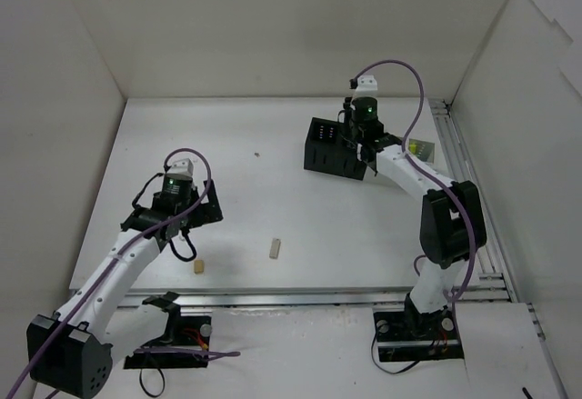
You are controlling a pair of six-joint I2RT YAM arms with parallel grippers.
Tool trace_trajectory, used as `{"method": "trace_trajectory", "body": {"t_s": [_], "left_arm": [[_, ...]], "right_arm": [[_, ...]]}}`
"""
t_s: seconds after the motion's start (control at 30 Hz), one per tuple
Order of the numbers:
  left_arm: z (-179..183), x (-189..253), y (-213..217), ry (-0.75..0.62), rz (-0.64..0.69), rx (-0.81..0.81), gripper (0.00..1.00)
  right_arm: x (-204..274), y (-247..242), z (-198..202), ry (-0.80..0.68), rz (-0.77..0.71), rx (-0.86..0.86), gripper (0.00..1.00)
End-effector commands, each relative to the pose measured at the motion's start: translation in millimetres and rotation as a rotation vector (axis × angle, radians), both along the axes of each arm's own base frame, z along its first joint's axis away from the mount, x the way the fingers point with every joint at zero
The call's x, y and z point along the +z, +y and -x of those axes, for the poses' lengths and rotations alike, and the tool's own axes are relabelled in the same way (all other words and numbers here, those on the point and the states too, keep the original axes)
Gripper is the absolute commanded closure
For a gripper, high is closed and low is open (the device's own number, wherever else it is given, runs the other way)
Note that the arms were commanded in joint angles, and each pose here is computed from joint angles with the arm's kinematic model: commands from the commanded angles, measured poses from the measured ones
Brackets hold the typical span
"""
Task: Sort the stationery into containers
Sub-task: Place the stationery in the storage box, then pick up the stationery from the center of the board.
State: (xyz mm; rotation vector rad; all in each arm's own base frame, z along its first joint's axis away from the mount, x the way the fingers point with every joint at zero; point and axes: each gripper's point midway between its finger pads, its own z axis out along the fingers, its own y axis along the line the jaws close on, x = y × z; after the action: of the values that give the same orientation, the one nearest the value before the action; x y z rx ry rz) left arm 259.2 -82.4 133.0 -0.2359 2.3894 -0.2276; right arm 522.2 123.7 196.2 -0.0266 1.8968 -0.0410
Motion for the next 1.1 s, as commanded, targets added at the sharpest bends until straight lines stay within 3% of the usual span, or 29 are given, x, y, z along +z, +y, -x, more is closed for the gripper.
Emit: {"method": "trace_trajectory", "body": {"t_s": [0.0,0.13,0.23,0.33,0.4,0.57,0.6,0.63,0.7,0.83,0.97,1.07], "left_arm": [[-2,19,7,-0.003,0.050,0.109,0.00],[11,8,22,0.071,0.053,0.206,0.01],[20,-2,26,0.115,0.064,0.238,0.00],[27,-9,24,0.148,0.093,0.243,0.01],[31,-12,24,0.153,0.101,0.252,0.01],[46,-19,29,0.165,0.105,0.289,0.00],[48,-20,31,0.165,0.106,0.308,0.01],[53,-25,32,0.180,0.101,0.316,0.01],[57,-28,36,0.184,0.107,0.341,0.01],[62,-29,35,0.177,0.123,0.344,0.00],[67,-33,34,0.163,0.145,0.352,0.01],[73,-38,35,0.161,0.161,0.368,0.01]], "right_arm": [[46,-16,-4,-0.133,0.016,-0.080,1.00],[37,-20,4,-0.118,0.014,-0.087,0.78],[34,-14,12,-0.084,0.018,-0.053,0.69],[53,-7,22,-0.101,0.013,-0.017,0.50],[67,1,30,-0.107,0.033,0.036,0.43],[91,48,80,-0.079,-0.004,0.242,0.22],[92,53,94,-0.064,-0.016,0.267,0.16],[77,71,111,-0.022,-0.050,0.306,0.02],[65,102,142,0.014,-0.098,0.374,0.02],[-1,136,190,0.187,-0.179,0.331,0.02],[-44,176,229,0.319,-0.190,0.323,0.02],[-77,201,261,0.413,-0.102,0.349,0.02]]}}
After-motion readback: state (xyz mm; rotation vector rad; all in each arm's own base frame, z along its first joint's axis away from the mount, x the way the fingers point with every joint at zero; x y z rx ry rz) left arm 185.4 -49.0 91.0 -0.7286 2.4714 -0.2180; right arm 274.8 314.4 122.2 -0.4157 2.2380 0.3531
